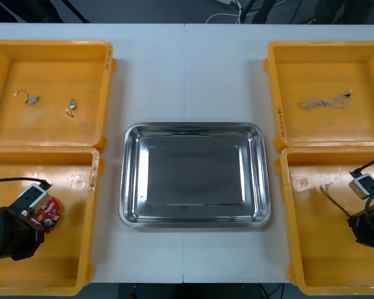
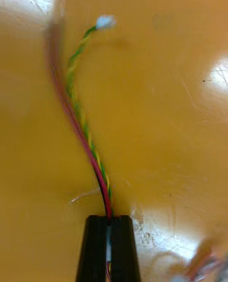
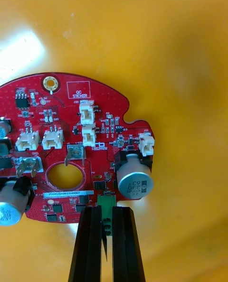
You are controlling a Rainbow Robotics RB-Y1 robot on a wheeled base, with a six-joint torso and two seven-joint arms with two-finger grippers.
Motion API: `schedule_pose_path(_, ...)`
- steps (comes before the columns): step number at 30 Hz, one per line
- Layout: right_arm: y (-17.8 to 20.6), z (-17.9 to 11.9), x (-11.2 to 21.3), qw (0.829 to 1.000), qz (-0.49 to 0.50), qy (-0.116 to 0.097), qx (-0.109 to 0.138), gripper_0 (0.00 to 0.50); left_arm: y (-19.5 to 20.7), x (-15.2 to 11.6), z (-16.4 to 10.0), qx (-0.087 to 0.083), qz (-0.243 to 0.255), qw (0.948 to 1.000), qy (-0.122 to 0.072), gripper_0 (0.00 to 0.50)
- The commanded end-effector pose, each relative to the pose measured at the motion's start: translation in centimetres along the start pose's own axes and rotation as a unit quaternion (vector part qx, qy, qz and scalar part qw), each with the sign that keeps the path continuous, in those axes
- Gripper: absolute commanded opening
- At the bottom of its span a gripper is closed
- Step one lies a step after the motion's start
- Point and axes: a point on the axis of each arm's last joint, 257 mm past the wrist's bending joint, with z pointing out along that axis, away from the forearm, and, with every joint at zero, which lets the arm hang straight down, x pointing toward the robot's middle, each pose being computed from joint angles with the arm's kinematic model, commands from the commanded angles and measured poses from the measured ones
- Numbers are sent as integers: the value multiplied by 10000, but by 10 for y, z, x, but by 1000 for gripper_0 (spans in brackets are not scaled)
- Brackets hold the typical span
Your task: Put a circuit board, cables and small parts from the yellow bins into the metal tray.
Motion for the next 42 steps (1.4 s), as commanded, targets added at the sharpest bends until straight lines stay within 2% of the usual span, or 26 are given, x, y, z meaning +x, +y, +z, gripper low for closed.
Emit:
schedule_pose_path(1,-7,-2,18,9994,-267,199,66,0,7,-5,-31,-140,503,9986,88,0)
schedule_pose_path(4,-7,-2,18,9994,-267,199,66,0,12,-9,-45,-207,479,9985,159,0)
schedule_pose_path(7,0,2,12,9998,-163,92,-18,0,17,-16,-58,-276,424,9985,197,0)
schedule_pose_path(8,-3,-1,2,9998,-173,-14,14,0,18,-18,-63,-291,393,9986,216,0)
schedule_pose_path(11,-2,-2,2,9999,-142,58,-23,0,19,-24,-76,-355,213,9988,273,0)
schedule_pose_path(16,0,-3,-2,9999,-124,49,-51,0,15,-40,-96,-501,-72,9983,291,0)
schedule_pose_path(22,-4,-13,-12,9998,-116,124,-51,0,1,-59,-115,-523,-355,9978,222,0)
schedule_pose_path(26,-8,-30,-24,9995,-195,254,-24,0,-9,-72,-125,-541,-505,9970,207,0)
schedule_pose_path(29,-12,-42,-32,9991,-253,335,6,0,-17,-80,-129,-540,-603,9965,197,0)
schedule_pose_path(33,-21,-63,-51,9986,-322,418,75,0,-35,-103,-130,-449,-798,9958,-17,0)
schedule_pose_path(37,-28,-81,-64,9982,-321,493,115,0,-50,-117,-127,-344,-1001,9943,-110,0)
schedule_pose_path(42,-29,-111,-77,9977,-242,628,-27,0,-73,-137,-123,-214,-1245,9917,-237,0)
